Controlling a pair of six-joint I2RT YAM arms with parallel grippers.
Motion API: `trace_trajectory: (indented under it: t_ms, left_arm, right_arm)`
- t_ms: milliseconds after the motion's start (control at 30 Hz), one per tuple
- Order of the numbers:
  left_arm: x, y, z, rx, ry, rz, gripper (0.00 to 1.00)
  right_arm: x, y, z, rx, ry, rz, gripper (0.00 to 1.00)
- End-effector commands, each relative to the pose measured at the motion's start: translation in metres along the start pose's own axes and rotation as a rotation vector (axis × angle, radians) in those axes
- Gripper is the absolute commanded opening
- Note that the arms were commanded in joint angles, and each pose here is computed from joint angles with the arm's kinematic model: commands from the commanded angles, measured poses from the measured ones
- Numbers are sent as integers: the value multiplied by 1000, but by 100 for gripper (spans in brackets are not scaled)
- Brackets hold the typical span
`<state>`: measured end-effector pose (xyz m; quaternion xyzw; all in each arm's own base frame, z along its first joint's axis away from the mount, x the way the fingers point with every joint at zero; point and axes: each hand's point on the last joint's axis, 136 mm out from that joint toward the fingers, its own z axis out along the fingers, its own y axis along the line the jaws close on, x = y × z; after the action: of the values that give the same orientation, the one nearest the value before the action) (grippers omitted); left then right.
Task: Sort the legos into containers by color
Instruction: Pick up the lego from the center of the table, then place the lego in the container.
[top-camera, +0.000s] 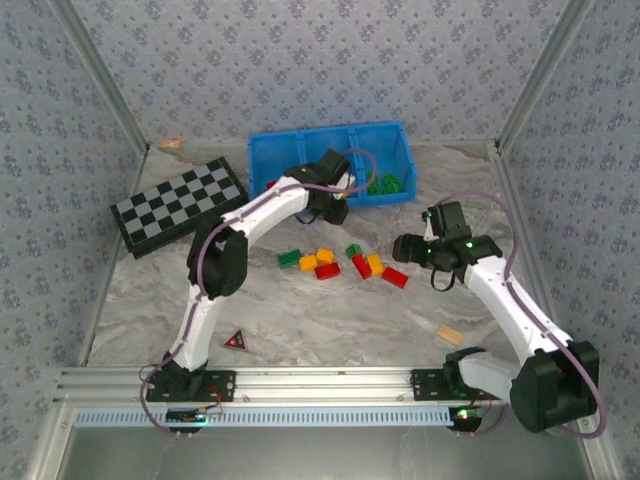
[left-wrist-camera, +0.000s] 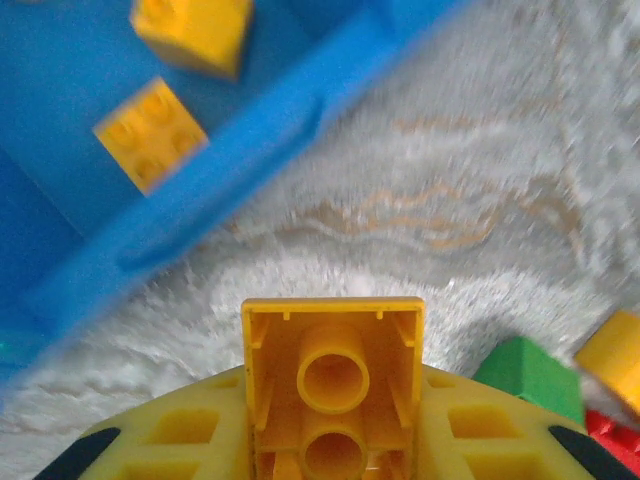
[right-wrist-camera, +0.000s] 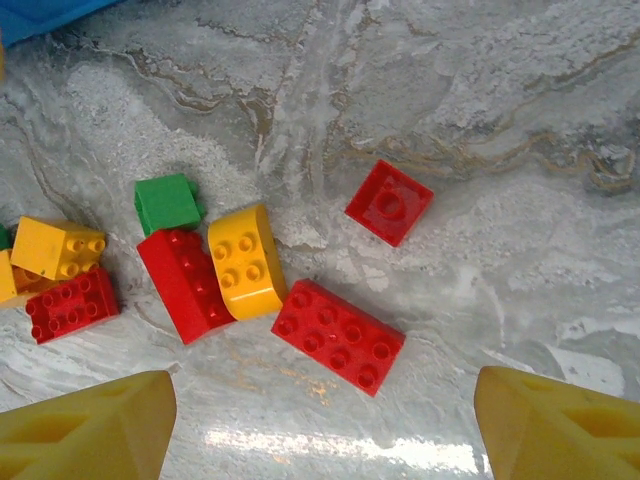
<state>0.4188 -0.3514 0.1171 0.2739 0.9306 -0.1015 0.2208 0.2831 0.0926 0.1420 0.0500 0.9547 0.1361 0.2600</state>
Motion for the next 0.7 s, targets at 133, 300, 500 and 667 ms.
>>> trace_trajectory:
  t_ms: [133, 300, 500, 667]
  left_arm:
    - [-53, 25, -43, -50, -172, -94, 26]
    - [-76, 42, -31, -71, -200, -124, 26]
    - [-98, 59, -15, -114, -241, -151, 27]
    - [-107, 65, -4, -124, -261, -165, 27]
  right_arm:
    - [-14, 20, 14, -54, -3, -57, 78]
    - [-8, 33, 23, -51, 33, -86, 78]
    - [-4, 41, 34, -8, 54, -128, 78]
    - [-10, 45, 39, 11, 45, -182, 78]
